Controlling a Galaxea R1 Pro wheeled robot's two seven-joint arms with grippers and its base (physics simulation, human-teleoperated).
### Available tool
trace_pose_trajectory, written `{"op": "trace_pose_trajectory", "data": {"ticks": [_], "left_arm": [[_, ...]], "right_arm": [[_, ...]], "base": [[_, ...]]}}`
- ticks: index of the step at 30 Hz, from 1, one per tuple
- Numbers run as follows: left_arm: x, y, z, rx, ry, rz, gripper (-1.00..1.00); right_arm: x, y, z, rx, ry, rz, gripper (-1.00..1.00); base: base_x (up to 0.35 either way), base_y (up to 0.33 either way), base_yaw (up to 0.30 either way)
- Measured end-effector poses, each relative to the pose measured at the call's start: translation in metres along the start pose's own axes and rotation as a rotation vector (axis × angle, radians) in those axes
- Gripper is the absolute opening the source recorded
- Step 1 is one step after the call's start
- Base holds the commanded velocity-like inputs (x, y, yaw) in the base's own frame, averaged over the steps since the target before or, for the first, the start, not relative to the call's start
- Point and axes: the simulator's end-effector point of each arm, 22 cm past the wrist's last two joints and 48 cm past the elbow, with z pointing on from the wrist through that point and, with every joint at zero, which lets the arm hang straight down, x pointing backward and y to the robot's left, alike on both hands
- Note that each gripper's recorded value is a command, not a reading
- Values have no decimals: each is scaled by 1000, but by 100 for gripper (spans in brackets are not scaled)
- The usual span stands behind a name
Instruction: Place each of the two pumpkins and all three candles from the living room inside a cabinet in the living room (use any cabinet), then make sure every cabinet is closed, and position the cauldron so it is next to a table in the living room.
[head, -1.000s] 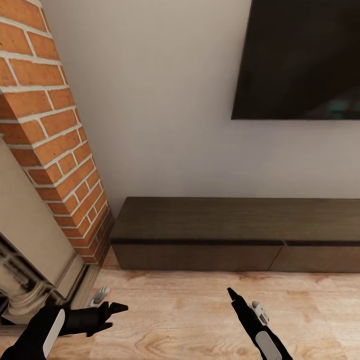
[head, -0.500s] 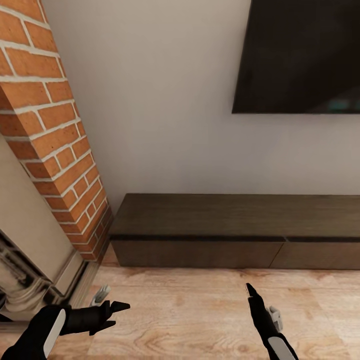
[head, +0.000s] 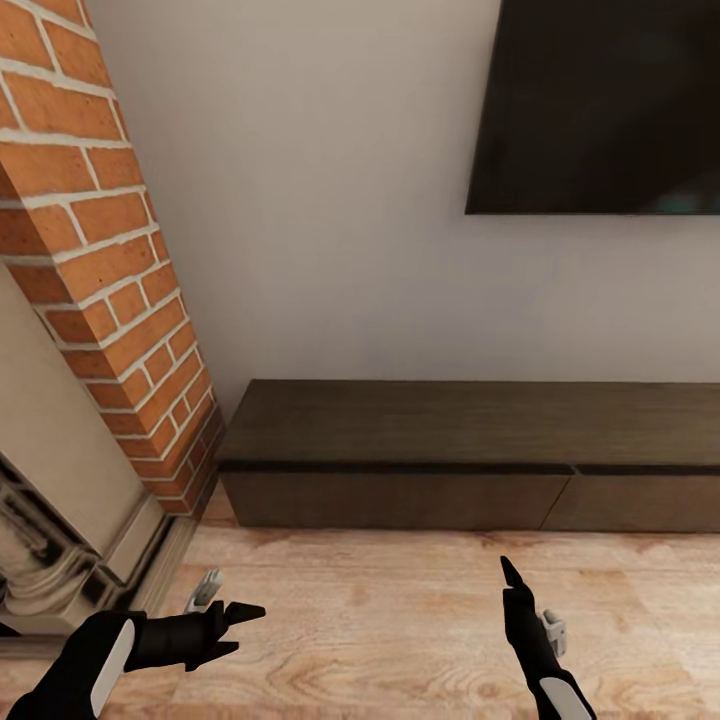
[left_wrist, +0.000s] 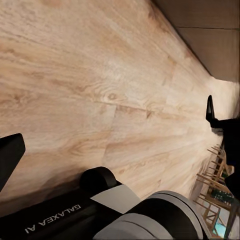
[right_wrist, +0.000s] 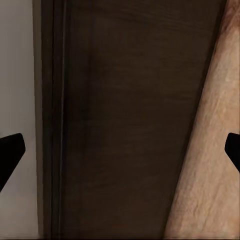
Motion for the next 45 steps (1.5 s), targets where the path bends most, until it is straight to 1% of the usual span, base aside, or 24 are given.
{"op": "trace_pose_trajectory", "data": {"ticks": [2, 5, 10, 12, 14, 19, 37, 45], "left_arm": [[1, -3, 2, 33, 2, -1, 100], [0, -10, 0, 71, -1, -3, 100], [2, -15, 2, 88, 3, -2, 100], [1, -16, 1, 95, 2, -2, 100], [2, -17, 3, 114, 1, -2, 100], [6, -17, 9, 154, 6, 0, 100], [13, 13, 31, 170, 3, -1, 100], [13, 13, 31, 172, 2, -3, 100]], "right_arm": [[3, -1, 1, -13, 9, 6, 100], [5, 4, 2, -28, 15, 3, 100], [9, 12, 4, -57, 24, 9, 100], [9, 19, 3, -87, 25, 11, 100], [10, 21, 3, -117, 25, 13, 100], [10, 15, 5, -142, 21, 17, 100], [15, -24, 11, -149, 19, 22, 100], [15, -24, 11, -149, 18, 22, 100]], "base": [[0, 0, 0], [0, 0, 0], [0, 0, 0], [0, 0, 0], [0, 0, 0], [0, 0, 0], [0, 0, 0], [11, 0, 0]]}}
